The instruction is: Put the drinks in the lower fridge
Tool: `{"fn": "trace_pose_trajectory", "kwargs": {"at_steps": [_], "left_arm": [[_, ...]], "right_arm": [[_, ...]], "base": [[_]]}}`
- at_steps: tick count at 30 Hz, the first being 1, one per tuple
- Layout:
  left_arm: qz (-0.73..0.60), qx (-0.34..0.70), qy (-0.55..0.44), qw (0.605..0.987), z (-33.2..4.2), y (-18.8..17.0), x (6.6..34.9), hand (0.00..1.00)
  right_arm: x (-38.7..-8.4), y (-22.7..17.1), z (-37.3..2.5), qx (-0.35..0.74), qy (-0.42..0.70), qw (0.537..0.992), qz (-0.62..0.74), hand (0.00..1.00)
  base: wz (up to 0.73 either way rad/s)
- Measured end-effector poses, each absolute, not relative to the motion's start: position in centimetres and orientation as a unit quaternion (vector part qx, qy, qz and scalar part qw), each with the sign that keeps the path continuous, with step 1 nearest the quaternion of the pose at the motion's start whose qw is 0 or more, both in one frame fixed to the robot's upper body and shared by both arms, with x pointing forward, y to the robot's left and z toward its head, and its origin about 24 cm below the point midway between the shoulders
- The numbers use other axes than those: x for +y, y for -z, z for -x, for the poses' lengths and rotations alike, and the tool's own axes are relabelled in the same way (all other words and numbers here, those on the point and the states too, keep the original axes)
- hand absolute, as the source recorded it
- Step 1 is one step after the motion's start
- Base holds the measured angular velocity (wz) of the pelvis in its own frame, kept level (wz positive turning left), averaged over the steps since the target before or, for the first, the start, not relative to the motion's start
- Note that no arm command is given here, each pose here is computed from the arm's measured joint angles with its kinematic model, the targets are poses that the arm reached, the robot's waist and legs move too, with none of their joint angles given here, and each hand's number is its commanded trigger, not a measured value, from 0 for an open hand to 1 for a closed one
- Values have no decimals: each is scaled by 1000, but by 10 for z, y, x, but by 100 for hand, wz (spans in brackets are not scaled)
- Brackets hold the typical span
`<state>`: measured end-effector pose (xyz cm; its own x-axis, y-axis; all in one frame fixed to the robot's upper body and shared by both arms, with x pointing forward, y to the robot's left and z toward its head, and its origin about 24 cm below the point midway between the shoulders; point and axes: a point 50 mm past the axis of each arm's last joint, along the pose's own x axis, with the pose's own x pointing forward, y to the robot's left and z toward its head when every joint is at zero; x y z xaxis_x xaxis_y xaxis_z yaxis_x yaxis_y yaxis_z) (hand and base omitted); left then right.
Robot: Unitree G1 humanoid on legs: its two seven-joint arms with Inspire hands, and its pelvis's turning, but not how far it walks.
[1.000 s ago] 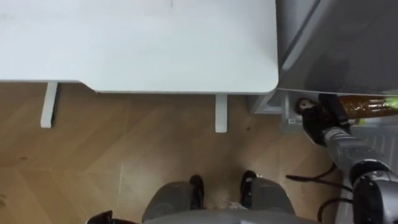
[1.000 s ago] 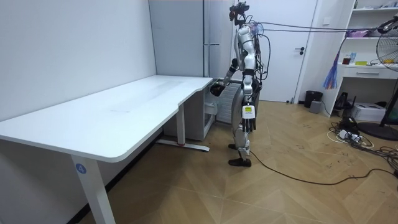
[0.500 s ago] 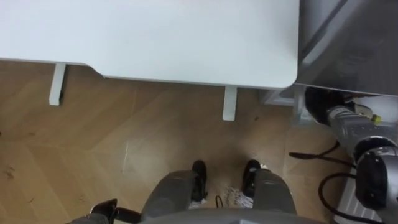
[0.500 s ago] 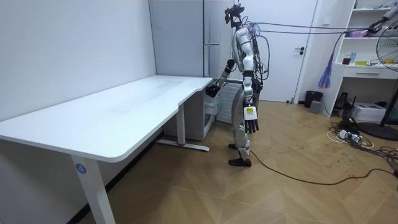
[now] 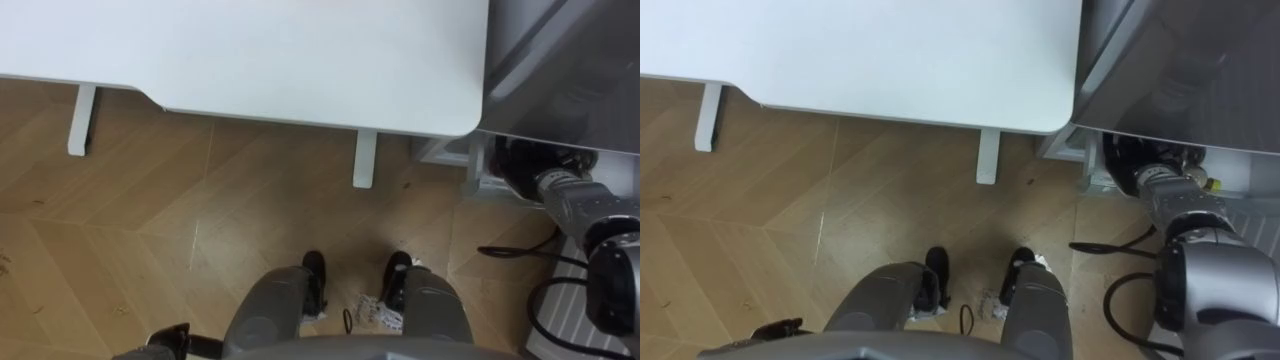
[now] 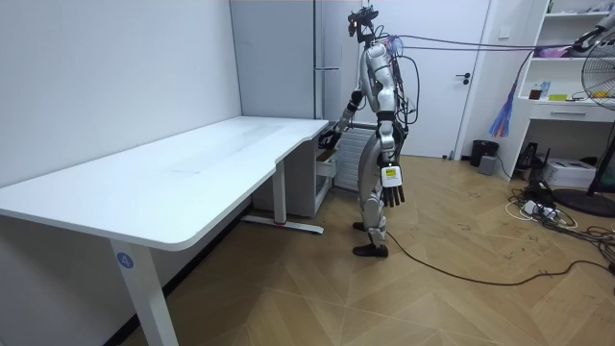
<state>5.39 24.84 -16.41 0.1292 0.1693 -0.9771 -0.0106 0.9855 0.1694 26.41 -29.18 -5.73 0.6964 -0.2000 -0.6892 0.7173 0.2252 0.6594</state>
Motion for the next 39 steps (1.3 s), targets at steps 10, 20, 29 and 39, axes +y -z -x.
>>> {"fn": "trace_pose_trajectory", "kwargs": {"at_steps": [10,20,29,39], "left_arm": [[-74,646,-65,757,-64,161,253,0],[-85,631,-72,768,-69,159,258,0],[-81,629,-80,769,-69,158,260,0],[-53,631,-119,765,-52,158,268,0]], "right_arm": [[-300,51,-266,233,310,752,-533,0],[-305,52,-262,241,311,754,-526,0],[-310,62,-246,258,319,756,-511,0],[-324,88,-196,272,373,730,-504,0]], "base": [[2],[0],[4],[-5]]}}
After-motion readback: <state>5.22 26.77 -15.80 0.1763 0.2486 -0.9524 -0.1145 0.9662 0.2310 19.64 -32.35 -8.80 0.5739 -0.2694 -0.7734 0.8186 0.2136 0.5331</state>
